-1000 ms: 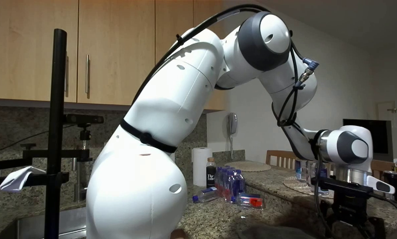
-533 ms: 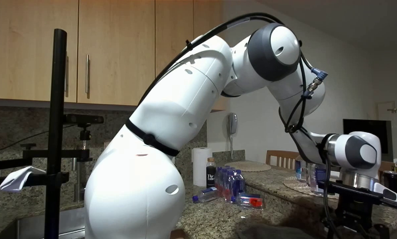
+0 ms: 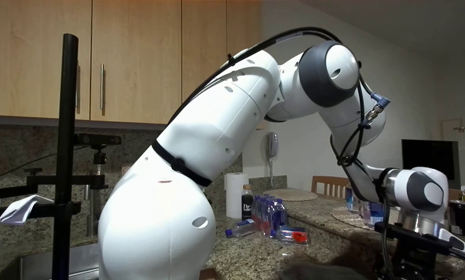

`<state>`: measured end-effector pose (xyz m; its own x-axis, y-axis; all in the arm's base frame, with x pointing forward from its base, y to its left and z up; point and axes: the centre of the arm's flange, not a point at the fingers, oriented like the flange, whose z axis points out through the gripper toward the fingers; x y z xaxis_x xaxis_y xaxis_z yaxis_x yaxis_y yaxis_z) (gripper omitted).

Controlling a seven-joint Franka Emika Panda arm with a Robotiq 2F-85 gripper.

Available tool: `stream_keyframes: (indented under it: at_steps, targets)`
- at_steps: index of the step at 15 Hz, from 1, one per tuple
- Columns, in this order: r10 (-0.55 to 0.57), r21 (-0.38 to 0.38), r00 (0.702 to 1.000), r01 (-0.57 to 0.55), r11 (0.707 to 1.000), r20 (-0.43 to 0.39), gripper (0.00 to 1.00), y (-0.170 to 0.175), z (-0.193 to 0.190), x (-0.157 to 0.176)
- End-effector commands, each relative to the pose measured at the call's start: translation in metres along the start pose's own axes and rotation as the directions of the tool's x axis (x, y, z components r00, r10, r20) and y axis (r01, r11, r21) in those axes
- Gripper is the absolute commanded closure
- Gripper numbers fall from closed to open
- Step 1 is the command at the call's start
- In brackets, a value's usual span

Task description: Move the grey towel to the left.

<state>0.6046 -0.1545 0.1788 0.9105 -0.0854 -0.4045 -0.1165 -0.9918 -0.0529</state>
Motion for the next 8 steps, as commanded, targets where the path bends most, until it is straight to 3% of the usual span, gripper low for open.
stream_keyframes:
  at_steps: [1, 6, 7, 8]
  targets:
    - [-0.049, 0.052, 0.999, 0.049, 0.997, -0.004, 0.00, 0.000, 0.011, 0.003]
    - [-0.048, 0.061, 0.999, 0.046, 0.997, 0.019, 0.01, -0.008, 0.029, 0.008]
    - [-0.045, 0.062, 0.999, 0.043, 0.997, 0.024, 0.25, -0.008, 0.034, 0.008]
    - [-0.042, 0.062, 0.999, 0.041, 0.997, 0.025, 0.26, -0.009, 0.038, 0.009]
